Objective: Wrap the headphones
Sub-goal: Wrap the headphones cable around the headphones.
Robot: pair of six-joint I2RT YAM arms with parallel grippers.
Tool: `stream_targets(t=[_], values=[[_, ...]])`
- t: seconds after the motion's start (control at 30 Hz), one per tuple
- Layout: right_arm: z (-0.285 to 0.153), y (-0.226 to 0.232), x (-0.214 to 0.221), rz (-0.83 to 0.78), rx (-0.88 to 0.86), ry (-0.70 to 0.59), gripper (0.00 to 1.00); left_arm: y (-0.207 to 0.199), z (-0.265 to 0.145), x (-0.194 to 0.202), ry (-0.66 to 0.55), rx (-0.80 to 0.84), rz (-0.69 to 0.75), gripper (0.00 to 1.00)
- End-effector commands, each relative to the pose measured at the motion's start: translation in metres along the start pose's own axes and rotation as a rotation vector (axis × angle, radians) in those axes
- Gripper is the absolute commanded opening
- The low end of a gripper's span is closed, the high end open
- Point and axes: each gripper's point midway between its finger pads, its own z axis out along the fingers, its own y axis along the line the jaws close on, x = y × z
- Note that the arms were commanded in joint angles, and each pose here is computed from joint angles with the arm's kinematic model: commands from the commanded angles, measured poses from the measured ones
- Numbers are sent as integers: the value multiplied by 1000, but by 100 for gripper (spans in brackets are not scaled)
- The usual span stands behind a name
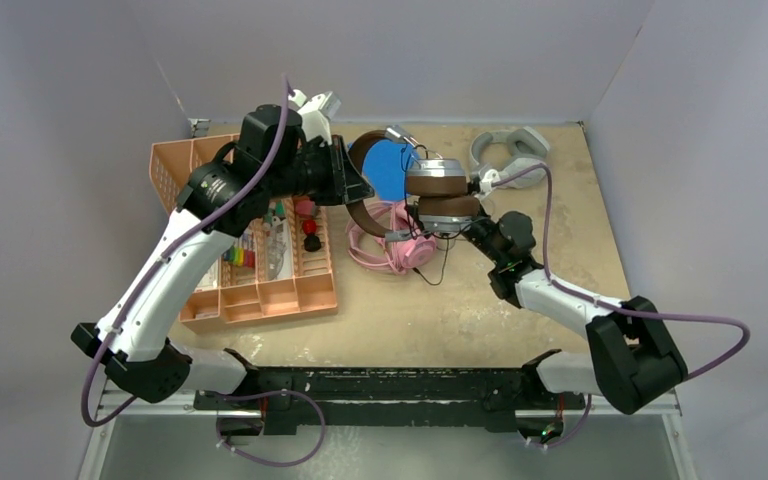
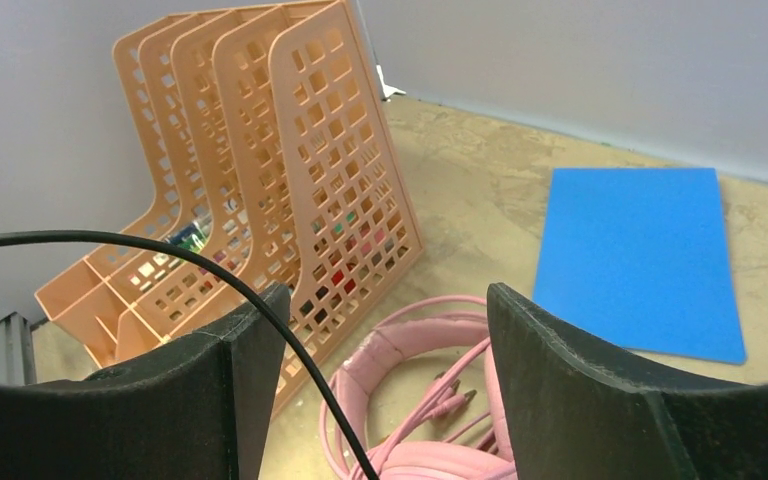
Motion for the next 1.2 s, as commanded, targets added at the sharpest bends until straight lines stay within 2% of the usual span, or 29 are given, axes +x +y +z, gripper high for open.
stream_targets(t=[0.0,0.1,0.17,0.27,0.4,0.5,0.6,0.77,0.87,1.03,1.17], values=[[-2,-7,-15,-71,40,-39,73,-32,-17,-25,-85,104,17,0],[-13,-14,-2,-61,79,-16,65,-34,-21,-28,-90,104,33,0],[-23,-20,6,-43,116,-6,56,-36,-24,-29,-89,108,52,0],[-36,-30,9,-18,171,-22,35,-35,-28,-26,-72,112,111,0],[-52,-45,-1,14,228,-16,0,-30,-36,-18,-62,104,217,0],[-70,-63,-19,72,314,5,0,-5,-41,-14,-84,3,344,0],[-78,-65,-35,78,354,87,0,29,-37,1,-82,-88,448,0],[-73,-42,-40,110,280,371,0,61,-16,33,-2,-187,604,0],[-69,-31,-43,180,241,493,0,80,-7,41,9,-344,714,0],[-59,10,-64,310,58,558,0,114,5,35,-14,-576,779,0],[-56,35,-80,378,-47,607,0,131,8,22,-71,-739,751,0]])
